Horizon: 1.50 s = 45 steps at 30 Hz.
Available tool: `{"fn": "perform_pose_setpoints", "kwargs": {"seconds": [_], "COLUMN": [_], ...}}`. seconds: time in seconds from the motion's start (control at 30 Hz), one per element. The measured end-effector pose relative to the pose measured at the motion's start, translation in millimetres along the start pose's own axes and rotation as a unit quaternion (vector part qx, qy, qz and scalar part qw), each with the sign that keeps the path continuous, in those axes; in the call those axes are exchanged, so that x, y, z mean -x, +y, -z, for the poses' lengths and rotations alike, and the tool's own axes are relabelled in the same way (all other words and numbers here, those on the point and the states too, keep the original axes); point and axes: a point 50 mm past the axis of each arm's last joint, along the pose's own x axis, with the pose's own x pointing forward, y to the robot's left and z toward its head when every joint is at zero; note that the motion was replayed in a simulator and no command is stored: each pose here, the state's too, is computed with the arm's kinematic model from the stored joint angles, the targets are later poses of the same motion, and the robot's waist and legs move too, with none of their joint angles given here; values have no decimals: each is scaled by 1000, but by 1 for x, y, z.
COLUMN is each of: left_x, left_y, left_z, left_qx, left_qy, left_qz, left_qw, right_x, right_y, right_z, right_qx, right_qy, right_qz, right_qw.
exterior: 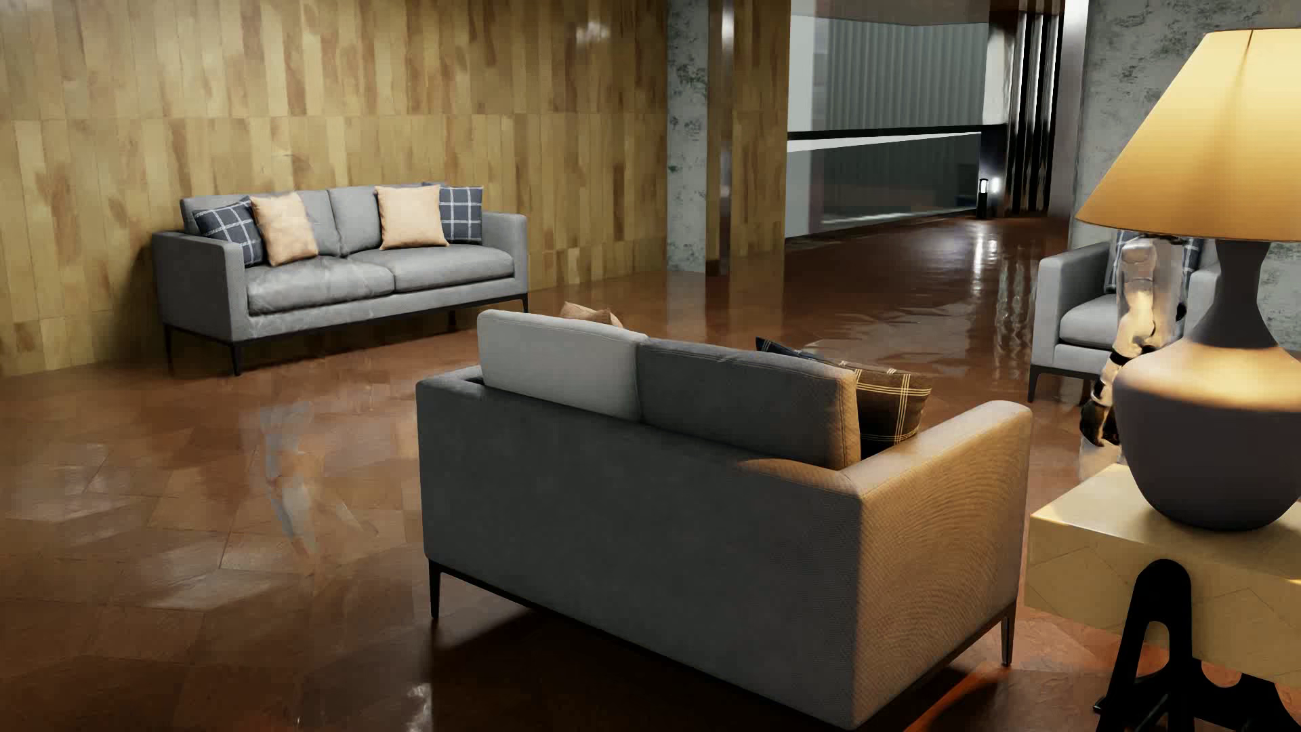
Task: Circle the sofa
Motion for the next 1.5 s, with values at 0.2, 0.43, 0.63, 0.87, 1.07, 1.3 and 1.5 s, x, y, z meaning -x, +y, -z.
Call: {"fn": "perform_pose_setpoints", "kwargs": {"seconds": [0.2, 0.43, 0.63, 0.87, 1.07, 1.3, 1.5], "left_x": [0, -5, -7, 9, 25, 25, 2], "left_y": [8, 41, 33, -8, -31, -35, 26], "left_z": [-14, -58, -43, 23, 64, 66, -13], "left_qx": [-20, -22, -29, 3, -6, -16, -56], "left_qy": [-30, -91, -60, 28, 91, 97, -27], "left_qz": [-4, -46, -34, 9, 42, 51, -17], "left_qw": [999, 995, 997, 1000, 995, 994, 998], "right_x": [7, 22, 25, 7, 7, 7, 28], "right_y": [3, 22, 24, -5, -56, -3, 21], "right_z": [25, 64, 77, 16, -39, 17, 73], "right_qx": [-50, -62, -41, -61, -51, -86, -86], "right_qy": [35, 98, 127, 14, -90, 15, 103], "right_qz": [12, -5, -15, 27, 88, 32, 8], "right_qw": [998, 993, 991, 998, 991, 996, 991]}}
